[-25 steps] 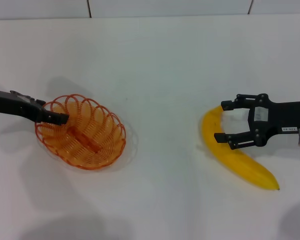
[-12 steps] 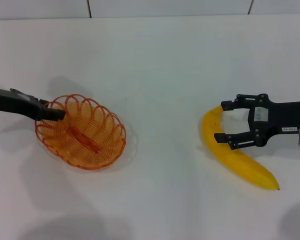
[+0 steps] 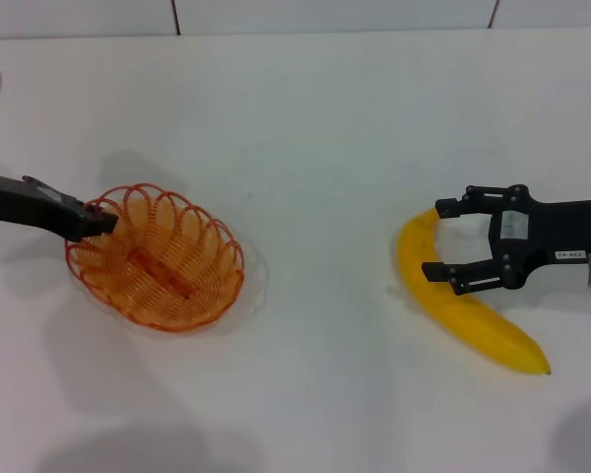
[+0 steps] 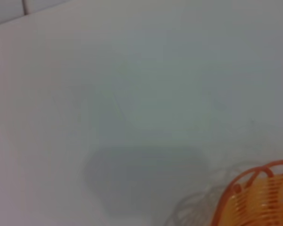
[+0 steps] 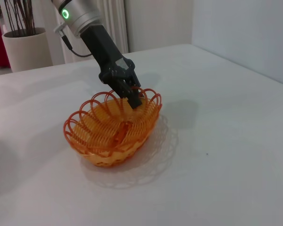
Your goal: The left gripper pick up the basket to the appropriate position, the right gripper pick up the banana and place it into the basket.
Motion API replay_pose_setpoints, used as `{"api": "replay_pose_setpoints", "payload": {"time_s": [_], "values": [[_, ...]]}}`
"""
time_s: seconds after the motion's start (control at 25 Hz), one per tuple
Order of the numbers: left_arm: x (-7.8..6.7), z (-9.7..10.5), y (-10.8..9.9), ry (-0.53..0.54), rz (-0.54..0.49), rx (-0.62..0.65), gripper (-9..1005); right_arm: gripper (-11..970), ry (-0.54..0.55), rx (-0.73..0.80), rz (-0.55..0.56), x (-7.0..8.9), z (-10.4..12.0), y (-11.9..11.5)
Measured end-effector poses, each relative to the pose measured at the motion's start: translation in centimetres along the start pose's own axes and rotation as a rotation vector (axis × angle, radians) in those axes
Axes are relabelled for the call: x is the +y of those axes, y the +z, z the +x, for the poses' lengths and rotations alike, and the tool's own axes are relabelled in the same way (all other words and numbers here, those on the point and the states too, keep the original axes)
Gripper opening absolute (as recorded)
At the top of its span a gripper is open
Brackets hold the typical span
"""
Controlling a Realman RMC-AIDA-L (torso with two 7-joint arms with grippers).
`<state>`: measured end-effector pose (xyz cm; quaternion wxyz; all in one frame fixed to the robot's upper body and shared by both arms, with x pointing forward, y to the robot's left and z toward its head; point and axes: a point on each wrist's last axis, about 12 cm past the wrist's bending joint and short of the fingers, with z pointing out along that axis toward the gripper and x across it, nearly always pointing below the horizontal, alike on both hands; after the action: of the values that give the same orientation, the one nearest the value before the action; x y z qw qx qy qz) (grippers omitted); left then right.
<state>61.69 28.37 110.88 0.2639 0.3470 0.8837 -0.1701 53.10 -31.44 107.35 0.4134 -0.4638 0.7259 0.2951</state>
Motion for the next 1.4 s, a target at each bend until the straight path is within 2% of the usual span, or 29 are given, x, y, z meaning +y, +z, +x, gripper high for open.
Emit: {"api": "replay_pose_setpoints", "payload": {"time_s": [0.28,0.64,0.96,1.24,1.4], "values": [[0.1,-0.2,-0.6,0.008,-0.009,-0.011,121,900,0.001,0.000,0.000,0.0,0.0,0.0],[-0.7,-1.0,-3.3,0.028,0.062,-0.099,98,899,0.003,0.000,0.000,0.1,0.1,0.0],[-1.4,-2.2,-3.8,0.002,0.123,-0.181,83,899,0.004,0.000,0.001,0.0,0.1,0.0],[-0.7,-2.3,-2.8,-0.125,0.099,-0.278,79,898,0.005,-0.001,-0.001,-0.1,-0.2,0.1],[-0.3,-1.7,-1.6,-0.200,0.077,-0.311,78,898,0.003,0.000,-0.003,-0.1,-0.2,0.2]]}}
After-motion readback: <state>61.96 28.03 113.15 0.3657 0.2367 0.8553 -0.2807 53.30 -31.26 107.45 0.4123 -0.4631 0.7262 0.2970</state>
